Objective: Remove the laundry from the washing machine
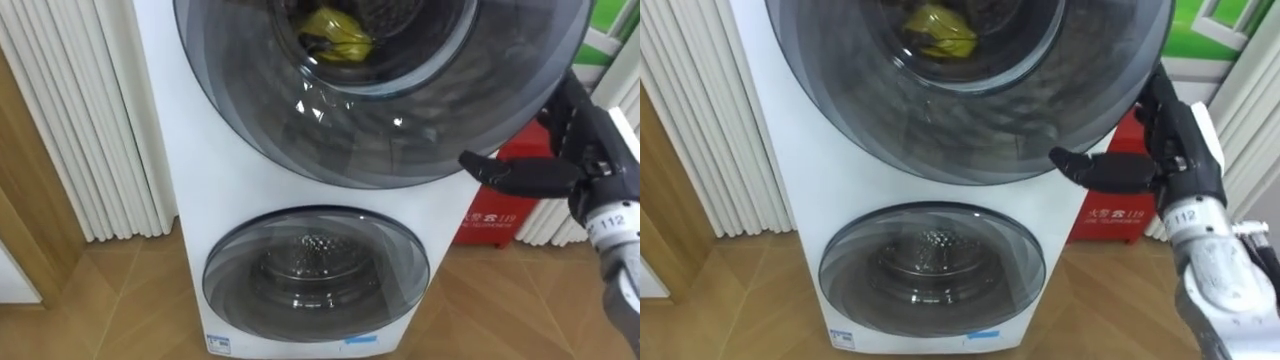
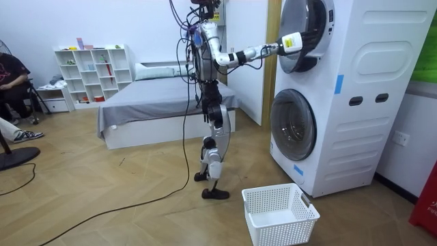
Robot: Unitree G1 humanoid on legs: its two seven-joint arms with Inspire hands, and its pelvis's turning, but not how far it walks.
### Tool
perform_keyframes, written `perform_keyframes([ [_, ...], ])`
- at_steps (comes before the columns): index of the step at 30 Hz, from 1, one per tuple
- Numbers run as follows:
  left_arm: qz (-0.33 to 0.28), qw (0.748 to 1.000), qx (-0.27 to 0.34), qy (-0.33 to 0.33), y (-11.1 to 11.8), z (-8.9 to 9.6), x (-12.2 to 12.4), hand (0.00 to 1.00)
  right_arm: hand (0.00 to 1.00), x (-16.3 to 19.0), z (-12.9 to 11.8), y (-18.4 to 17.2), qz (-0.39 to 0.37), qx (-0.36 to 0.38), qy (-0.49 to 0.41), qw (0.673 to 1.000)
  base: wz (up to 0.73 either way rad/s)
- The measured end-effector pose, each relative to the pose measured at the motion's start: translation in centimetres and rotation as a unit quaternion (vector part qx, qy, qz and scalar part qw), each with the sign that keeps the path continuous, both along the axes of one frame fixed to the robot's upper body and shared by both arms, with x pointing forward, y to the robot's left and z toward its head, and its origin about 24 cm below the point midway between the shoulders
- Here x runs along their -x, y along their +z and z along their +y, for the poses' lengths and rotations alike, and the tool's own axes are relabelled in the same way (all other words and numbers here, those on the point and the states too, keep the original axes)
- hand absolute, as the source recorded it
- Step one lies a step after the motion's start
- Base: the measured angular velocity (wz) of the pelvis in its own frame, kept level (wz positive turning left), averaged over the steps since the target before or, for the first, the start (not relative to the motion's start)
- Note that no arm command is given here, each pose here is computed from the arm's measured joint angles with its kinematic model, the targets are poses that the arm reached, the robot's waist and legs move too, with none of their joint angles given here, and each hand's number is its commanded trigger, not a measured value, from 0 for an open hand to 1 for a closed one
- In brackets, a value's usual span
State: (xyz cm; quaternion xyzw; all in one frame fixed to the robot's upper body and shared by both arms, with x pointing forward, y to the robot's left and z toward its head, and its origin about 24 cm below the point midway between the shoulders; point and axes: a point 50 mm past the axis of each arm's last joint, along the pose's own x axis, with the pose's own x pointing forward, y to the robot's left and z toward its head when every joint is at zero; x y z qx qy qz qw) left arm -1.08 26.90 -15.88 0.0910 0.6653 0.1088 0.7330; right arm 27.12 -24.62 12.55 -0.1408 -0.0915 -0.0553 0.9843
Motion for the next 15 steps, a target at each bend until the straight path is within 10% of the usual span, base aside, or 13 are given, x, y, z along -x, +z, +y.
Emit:
perform_keyframes([
  [15,-0.003,1.000,0.017,-0.001,-0.2,-0.7,0.5,0.00,0.00,2.2,1.8,-2.1,0.008,-0.034,0.051,0.998,0.00],
])
